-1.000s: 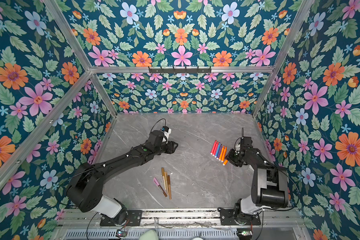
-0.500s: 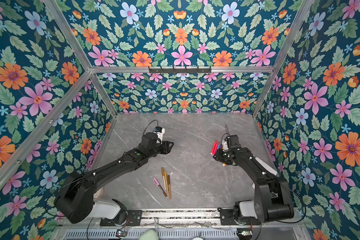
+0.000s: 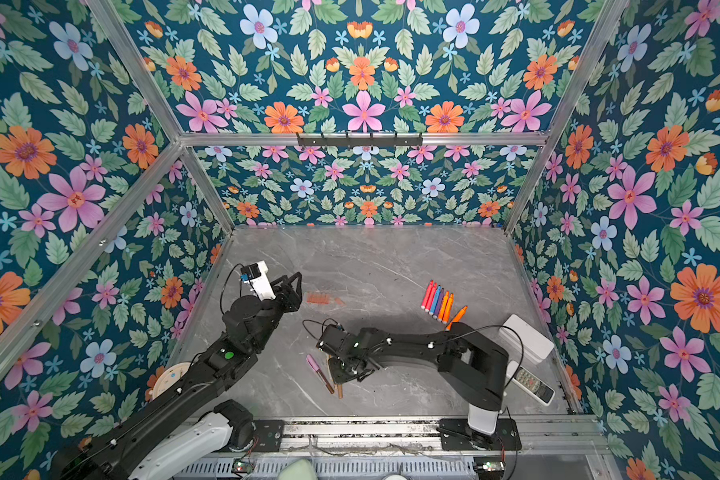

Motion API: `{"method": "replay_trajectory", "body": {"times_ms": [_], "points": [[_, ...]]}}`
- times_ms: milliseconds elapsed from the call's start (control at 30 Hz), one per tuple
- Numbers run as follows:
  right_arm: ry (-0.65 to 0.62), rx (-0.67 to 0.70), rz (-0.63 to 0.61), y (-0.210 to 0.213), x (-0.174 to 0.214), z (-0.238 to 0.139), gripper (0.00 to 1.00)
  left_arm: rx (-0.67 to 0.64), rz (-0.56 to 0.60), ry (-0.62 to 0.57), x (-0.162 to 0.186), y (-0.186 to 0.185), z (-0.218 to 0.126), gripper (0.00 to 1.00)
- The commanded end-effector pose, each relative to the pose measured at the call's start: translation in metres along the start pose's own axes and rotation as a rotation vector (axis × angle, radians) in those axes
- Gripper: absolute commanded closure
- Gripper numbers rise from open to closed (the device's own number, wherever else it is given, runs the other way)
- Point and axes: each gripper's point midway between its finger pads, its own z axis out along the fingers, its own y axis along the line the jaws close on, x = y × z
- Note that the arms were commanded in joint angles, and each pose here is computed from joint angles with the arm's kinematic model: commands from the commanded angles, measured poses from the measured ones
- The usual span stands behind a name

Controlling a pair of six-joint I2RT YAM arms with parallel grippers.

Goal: Open the pen caps
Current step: 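Move the right gripper over the pen bundle while the left gripper rises, then grasp the brown clipped pen in the bundle with the right gripper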

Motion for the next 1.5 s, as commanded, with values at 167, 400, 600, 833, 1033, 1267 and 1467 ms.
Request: {"method": "replay_trajectory", "body": {"times_ms": [167, 400, 600, 833, 1033, 1267, 1467], "points": [[0.029, 0.082, 0.038, -0.002, 0.01, 0.017, 0.69, -0.003, 0.014, 0.024, 0.004, 0.002, -0.002, 0.49], [0.051, 0.115, 0.064, -0.014, 0.02, 0.021, 0.72, -0.006, 0.028, 0.025, 0.004, 0.003, -0.004, 0.49], [0.045, 0.089, 0.07, -0.017, 0.029, 0.014, 0.67, -0.007, 0.035, 0.031, 0.006, 0.002, -0.002, 0.49], [0.026, 0.042, 0.073, -0.014, 0.032, 0.003, 0.54, 0.0, 0.036, 0.043, 0.009, 0.0, 0.003, 0.49], [0.048, 0.089, 0.082, -0.027, 0.043, 0.006, 0.69, 0.005, 0.036, 0.046, 0.009, -0.002, 0.005, 0.49], [0.066, 0.284, 0.057, -0.048, 0.046, 0.01, 0.79, 0.011, 0.03, 0.052, 0.011, -0.004, 0.007, 0.49], [0.098, 0.341, 0.046, -0.052, 0.048, 0.026, 0.81, 0.0, 0.045, 0.036, 0.003, -0.004, 0.005, 0.49]]}}
